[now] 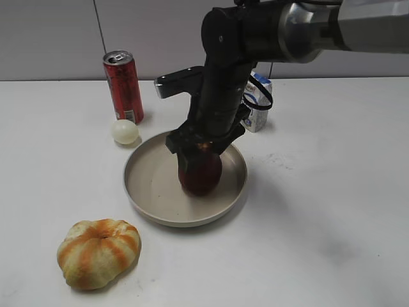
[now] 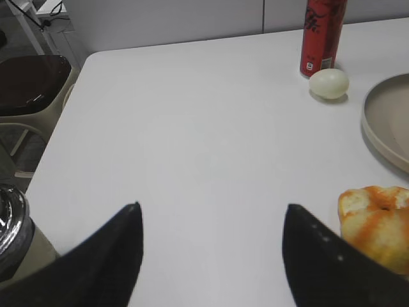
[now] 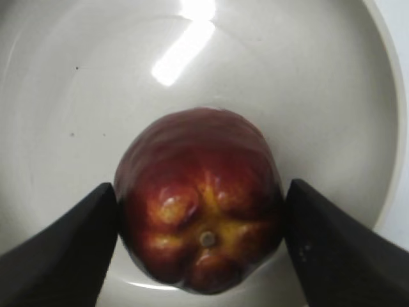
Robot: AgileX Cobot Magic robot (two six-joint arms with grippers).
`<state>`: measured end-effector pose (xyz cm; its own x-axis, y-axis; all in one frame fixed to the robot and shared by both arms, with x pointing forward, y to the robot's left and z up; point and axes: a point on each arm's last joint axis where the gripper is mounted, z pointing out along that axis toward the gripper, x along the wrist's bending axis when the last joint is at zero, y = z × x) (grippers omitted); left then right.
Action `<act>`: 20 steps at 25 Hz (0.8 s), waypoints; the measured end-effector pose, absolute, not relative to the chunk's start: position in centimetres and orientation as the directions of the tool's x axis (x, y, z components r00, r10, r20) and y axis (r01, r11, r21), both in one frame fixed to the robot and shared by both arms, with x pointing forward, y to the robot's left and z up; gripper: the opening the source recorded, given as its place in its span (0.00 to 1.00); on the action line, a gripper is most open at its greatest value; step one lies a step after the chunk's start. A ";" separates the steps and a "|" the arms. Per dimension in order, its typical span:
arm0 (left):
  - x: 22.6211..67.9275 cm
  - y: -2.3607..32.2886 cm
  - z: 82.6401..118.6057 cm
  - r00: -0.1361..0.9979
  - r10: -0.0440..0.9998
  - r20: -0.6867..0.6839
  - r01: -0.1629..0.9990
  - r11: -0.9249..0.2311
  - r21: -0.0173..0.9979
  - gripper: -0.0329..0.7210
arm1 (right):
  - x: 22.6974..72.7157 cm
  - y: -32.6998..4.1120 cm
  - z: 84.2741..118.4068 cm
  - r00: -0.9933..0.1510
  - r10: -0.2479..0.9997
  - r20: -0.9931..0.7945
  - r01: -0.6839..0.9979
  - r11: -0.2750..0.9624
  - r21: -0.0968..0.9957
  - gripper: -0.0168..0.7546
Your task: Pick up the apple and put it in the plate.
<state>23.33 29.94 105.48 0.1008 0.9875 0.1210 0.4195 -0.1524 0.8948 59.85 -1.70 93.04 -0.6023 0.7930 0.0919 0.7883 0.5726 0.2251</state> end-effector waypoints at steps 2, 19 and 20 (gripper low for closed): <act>23.3 29.9 105.5 0.101 0.988 0.121 0.420 -0.152 0.895 0.73 | 59.8 -1.7 93.2 -0.603 0.793 0.092 0.789 0.574 0.220 0.89; 23.3 29.9 105.5 0.101 0.988 0.121 0.420 -0.152 0.895 0.73 | 57.9 -8.5 114.7 -0.515 0.857 -0.037 0.725 0.458 0.515 0.90; 23.3 29.9 105.5 0.101 0.988 0.121 0.420 -0.152 0.895 0.73 | 57.6 -10.0 115.3 -0.479 0.877 -0.043 0.737 0.429 0.523 0.90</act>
<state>23.33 29.94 105.48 0.1008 0.9875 0.1210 0.4195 -0.1524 0.8948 57.56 -9.96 115.34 -0.4793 0.8766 -0.0433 0.7368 0.4287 0.5229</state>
